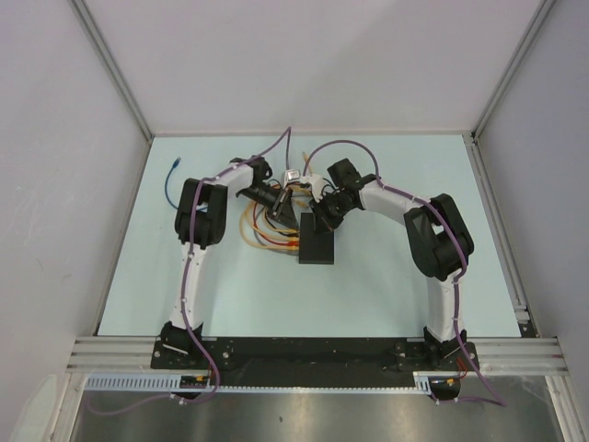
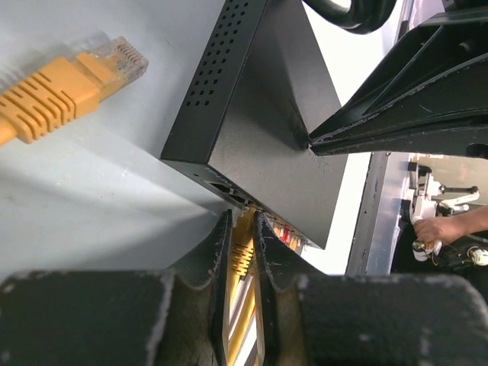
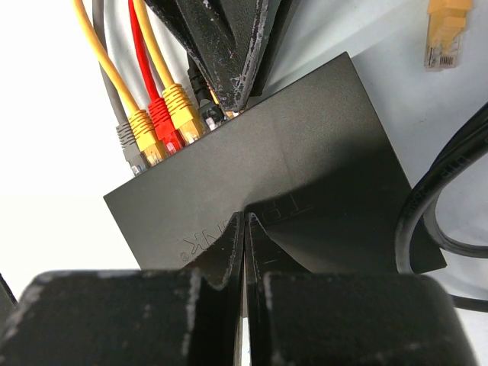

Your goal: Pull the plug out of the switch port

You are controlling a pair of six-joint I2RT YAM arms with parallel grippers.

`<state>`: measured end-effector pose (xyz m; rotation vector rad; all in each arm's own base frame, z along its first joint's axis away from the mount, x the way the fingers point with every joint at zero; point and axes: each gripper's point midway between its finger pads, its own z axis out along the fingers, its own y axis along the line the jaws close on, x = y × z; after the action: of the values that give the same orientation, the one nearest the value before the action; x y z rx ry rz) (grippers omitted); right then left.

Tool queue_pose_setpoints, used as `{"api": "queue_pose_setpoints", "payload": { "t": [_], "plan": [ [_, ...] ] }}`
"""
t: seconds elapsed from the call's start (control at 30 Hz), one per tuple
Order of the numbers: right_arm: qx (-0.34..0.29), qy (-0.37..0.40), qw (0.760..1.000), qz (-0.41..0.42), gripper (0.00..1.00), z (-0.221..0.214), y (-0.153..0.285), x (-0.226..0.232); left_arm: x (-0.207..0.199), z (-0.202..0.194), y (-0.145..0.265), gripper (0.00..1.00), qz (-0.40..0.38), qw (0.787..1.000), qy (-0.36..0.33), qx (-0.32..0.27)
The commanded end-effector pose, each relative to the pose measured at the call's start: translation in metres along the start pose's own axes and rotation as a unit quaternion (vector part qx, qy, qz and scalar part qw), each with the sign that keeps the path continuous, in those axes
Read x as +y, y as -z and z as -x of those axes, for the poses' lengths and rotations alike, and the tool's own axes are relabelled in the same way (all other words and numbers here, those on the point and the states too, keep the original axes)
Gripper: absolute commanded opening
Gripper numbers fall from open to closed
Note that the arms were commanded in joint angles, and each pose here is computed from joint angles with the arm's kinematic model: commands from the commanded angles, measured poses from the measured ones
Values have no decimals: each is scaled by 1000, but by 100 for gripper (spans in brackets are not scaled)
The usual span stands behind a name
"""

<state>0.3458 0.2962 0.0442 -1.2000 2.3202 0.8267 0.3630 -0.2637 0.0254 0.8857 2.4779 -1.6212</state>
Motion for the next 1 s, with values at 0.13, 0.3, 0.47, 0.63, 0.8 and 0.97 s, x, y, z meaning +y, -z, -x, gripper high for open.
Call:
{"api": "queue_pose_setpoints", "payload": {
  "t": [0.13,0.3,0.47,0.63,0.8,0.97],
  "plan": [
    [51,5,998,-45,0,-30,-17,-24,-2,13,8,0,21,999,-39,8],
    [53,9,997,-46,0,-29,-19,-22,-7,-9,4,0,2,1000,-21,15],
    [56,11,997,-46,0,-31,-19,-22,1,1,13,0,19,999,-36,10],
    [59,9,997,-49,0,-32,-19,-23,4,19,17,0,29,999,-44,-2],
    [60,13,997,-53,0,-32,-19,-24,-6,8,16,0,8,999,-36,-1],
    [60,12,997,-56,0,-31,-20,-26,-16,28,39,0,42,995,-85,-18]
  ]
}}
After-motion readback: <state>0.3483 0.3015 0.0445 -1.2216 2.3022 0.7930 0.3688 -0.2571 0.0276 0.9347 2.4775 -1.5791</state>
